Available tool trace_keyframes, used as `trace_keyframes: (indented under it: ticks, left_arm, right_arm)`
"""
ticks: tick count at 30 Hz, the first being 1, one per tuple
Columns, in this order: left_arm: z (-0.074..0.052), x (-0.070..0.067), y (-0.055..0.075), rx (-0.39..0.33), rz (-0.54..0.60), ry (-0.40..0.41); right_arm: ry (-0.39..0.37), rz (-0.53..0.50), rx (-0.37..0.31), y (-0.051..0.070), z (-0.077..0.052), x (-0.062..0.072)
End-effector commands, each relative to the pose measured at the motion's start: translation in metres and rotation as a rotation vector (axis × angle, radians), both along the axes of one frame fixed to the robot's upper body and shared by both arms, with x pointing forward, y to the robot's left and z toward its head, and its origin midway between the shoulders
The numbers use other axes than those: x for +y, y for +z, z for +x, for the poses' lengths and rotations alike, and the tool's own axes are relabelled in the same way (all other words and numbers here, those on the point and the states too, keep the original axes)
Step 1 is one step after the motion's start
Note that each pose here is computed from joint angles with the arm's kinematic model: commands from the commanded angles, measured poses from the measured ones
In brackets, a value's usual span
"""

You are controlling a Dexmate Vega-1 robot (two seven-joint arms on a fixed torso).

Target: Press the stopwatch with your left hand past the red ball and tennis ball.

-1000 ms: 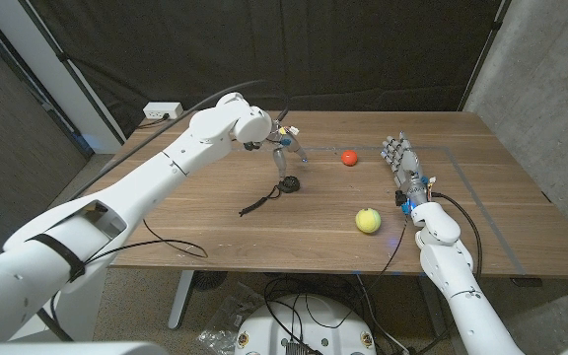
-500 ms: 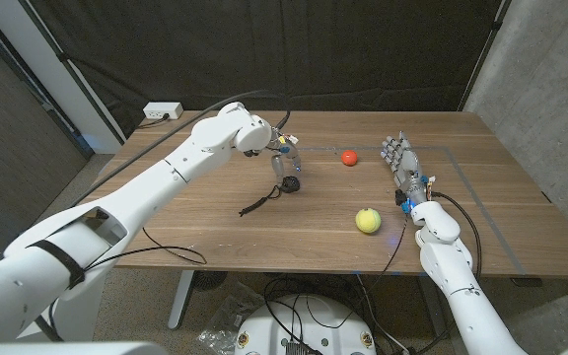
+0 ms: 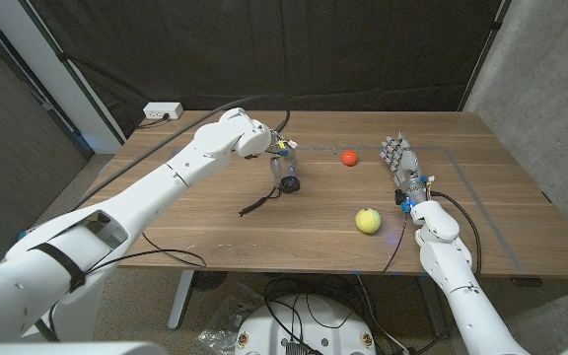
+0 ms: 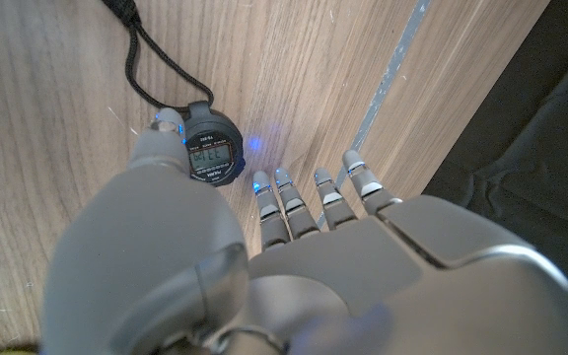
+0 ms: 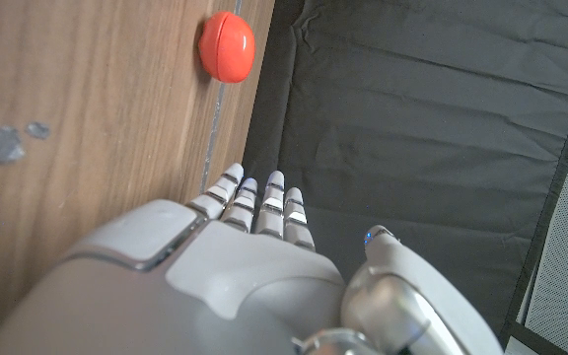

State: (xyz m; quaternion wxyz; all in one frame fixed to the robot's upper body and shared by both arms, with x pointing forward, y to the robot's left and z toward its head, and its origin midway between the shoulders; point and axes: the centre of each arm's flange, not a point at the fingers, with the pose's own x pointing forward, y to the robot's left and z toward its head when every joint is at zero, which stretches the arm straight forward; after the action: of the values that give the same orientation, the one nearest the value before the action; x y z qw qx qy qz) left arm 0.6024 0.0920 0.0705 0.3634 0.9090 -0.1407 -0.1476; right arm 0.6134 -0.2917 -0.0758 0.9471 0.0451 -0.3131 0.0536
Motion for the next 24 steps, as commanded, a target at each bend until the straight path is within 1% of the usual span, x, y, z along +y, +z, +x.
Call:
trace_keyframes:
  ticks: [1,19,24]
  left_arm:
    - [0.004,-0.003,-0.007,0.009,-0.005,-0.03]
    - [0.003,-0.004,-0.014,0.004,0.001,-0.038]
    - [0.003,-0.004,-0.017,0.001,0.013,-0.044]
  right_arm:
    - [-0.009,0.003,0.004,-0.002,-0.001,-0.004]
    - [-0.005,0.004,0.012,-0.005,0.001,-0.005]
    - [-0.009,0.006,0.011,-0.005,0.001,-0.005]
